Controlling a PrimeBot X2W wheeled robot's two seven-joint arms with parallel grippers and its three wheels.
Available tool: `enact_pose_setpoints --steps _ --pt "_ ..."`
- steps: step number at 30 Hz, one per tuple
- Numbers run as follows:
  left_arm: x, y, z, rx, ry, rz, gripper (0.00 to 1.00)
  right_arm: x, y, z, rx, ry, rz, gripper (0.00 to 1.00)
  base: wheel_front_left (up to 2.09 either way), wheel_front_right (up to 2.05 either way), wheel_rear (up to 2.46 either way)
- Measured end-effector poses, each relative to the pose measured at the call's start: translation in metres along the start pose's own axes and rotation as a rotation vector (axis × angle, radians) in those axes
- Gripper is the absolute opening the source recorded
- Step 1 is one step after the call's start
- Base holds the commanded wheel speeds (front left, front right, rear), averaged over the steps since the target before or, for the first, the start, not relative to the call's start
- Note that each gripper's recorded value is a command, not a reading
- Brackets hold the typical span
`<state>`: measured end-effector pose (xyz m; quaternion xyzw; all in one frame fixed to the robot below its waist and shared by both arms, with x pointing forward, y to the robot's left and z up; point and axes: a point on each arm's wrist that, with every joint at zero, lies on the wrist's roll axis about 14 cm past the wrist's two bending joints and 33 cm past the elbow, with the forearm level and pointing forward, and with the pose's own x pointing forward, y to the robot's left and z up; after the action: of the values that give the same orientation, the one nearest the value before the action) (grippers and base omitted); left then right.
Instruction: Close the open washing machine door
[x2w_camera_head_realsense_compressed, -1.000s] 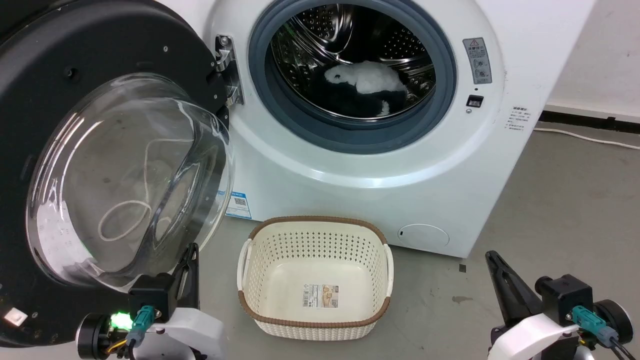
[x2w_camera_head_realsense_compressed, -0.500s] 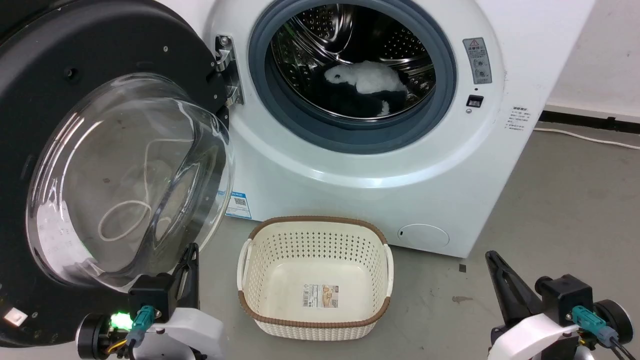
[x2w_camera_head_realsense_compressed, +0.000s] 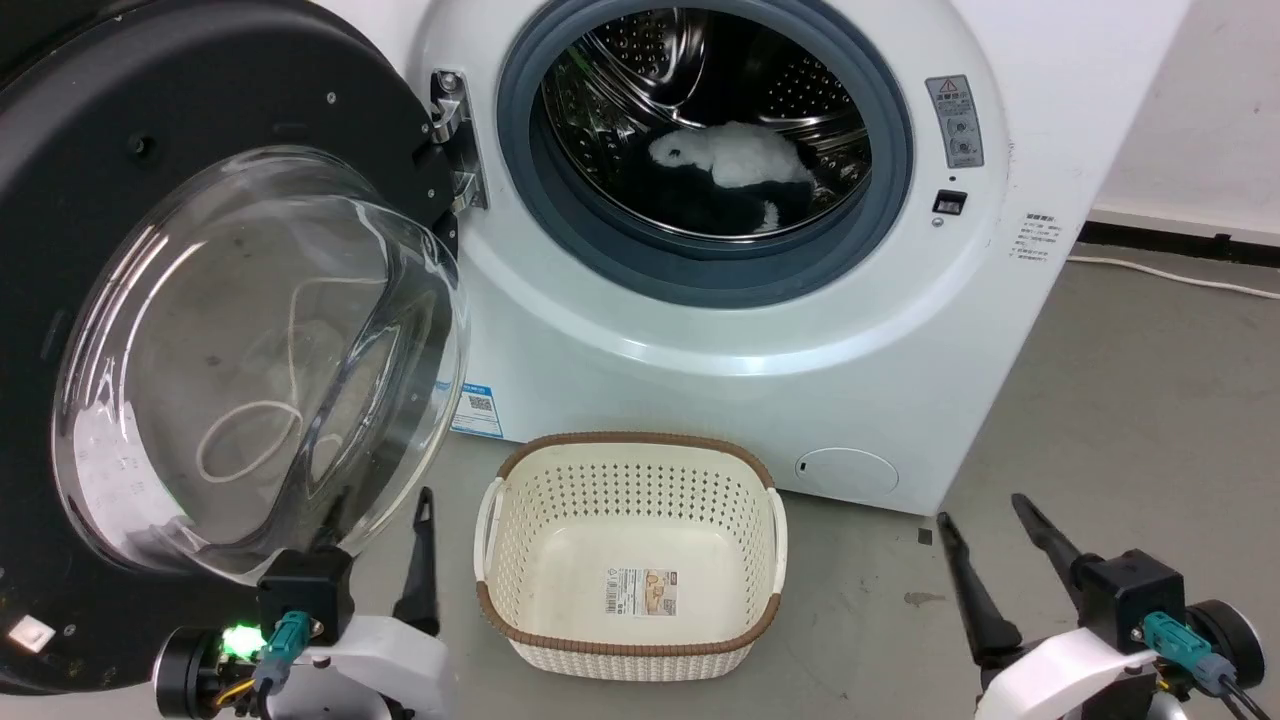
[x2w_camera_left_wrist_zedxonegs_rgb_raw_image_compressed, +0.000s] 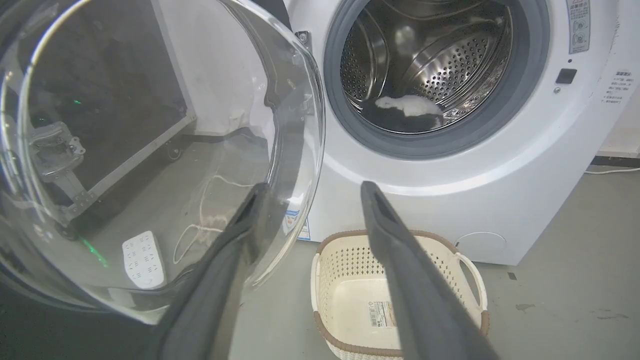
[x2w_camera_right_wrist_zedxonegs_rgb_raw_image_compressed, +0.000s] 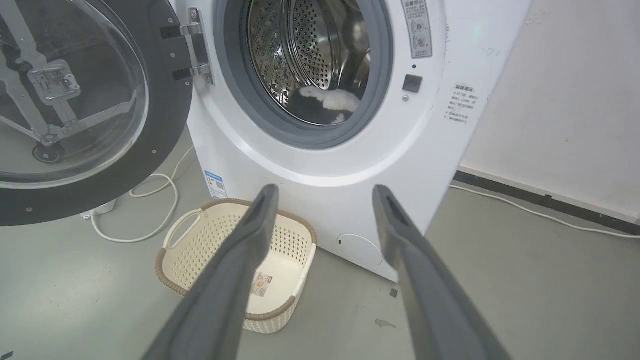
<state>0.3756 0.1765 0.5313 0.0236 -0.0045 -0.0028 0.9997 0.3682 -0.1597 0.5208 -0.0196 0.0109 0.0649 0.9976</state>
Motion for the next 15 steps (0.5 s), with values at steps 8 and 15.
enact_pose_setpoints --steps 8,15 --pt "-0.0003 -0.0011 -0.0005 -0.017 -0.005 -0.004 1.0 0.0003 0.0024 -0.0013 0.016 -0.004 0.007 1.0 0.0 0.0 0.0" --pt "-0.0008 -0.0023 -0.0011 -0.035 -0.013 -0.012 1.0 0.0002 0.0049 -0.0019 0.038 -0.013 0.014 1.0 0.0 0.0 0.0"
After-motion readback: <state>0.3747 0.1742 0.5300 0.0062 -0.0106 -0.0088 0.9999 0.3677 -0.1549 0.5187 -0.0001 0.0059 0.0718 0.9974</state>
